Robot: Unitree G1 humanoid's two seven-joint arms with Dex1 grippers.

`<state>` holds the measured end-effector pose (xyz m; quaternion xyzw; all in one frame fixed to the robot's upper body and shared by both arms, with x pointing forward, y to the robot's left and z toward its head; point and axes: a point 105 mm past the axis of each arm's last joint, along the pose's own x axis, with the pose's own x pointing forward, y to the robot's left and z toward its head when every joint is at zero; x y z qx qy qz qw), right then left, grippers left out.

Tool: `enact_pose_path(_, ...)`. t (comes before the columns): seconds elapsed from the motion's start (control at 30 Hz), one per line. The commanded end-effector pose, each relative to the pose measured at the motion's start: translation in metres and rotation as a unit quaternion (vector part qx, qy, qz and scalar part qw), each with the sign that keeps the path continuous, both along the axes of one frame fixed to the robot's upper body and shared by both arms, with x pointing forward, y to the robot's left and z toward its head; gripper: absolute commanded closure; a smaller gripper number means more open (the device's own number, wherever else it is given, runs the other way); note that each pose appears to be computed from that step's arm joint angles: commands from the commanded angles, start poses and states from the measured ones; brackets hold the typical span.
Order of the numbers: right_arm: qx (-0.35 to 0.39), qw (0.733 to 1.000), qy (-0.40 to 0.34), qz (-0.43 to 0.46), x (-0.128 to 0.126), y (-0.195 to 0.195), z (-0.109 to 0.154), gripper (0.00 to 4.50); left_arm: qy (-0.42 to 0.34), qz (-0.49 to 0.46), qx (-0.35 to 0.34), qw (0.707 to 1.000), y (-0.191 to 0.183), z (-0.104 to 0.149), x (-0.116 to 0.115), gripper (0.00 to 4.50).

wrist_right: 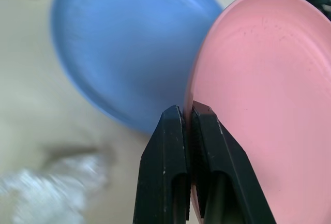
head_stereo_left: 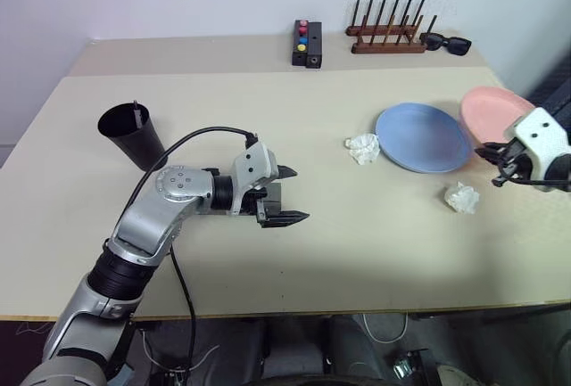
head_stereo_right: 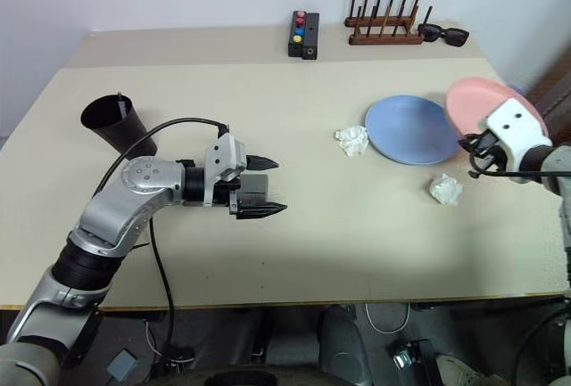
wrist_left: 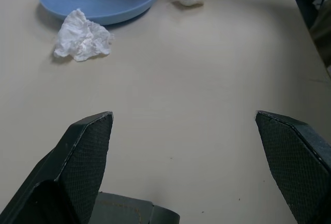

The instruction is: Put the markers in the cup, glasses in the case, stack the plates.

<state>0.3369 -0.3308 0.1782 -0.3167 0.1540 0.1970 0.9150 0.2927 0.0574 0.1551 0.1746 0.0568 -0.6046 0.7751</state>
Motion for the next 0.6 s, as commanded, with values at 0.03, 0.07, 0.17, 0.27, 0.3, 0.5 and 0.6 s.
enact_pose_path(0.03, -0.001, 0.999, -0.023, 0.039, 0.012, 0.023, 0.007, 4.44, -0.017, -0.003, -0.008, 1.000, -0.002, 0.007, -0.001, 0.00)
enact_pose_path(0.07, 0.002, 0.999, -0.021, 0.048, 0.015, 0.028, 0.005, 4.44, -0.017, -0.001, -0.009, 1.000, -0.002, 0.007, 0.000, 0.00)
enact_pose_path(0.17, 0.006, 0.998, -0.018, 0.063, 0.022, 0.040, -0.001, 4.44, -0.019, 0.006, -0.012, 1.000, -0.002, 0.008, 0.002, 0.00)
enact_pose_path(0.27, 0.011, 0.997, -0.017, 0.079, 0.030, 0.051, -0.004, 4.44, -0.020, 0.016, -0.015, 1.000, -0.003, 0.008, 0.004, 0.00)
enact_pose_path(0.3, 0.013, 0.996, -0.016, 0.084, 0.033, 0.055, -0.006, 4.44, -0.020, 0.021, -0.017, 0.999, -0.003, 0.009, 0.006, 0.00)
enact_pose_path(0.5, 0.020, 0.993, 0.001, 0.120, 0.039, 0.077, -0.018, 4.44, -0.016, 0.036, -0.026, 0.999, -0.005, 0.008, 0.007, 0.00)
enact_pose_path(0.6, 0.022, 0.991, 0.011, 0.133, 0.038, 0.084, -0.023, 4.44, -0.015, 0.044, -0.029, 0.999, -0.004, 0.008, 0.007, 0.00)
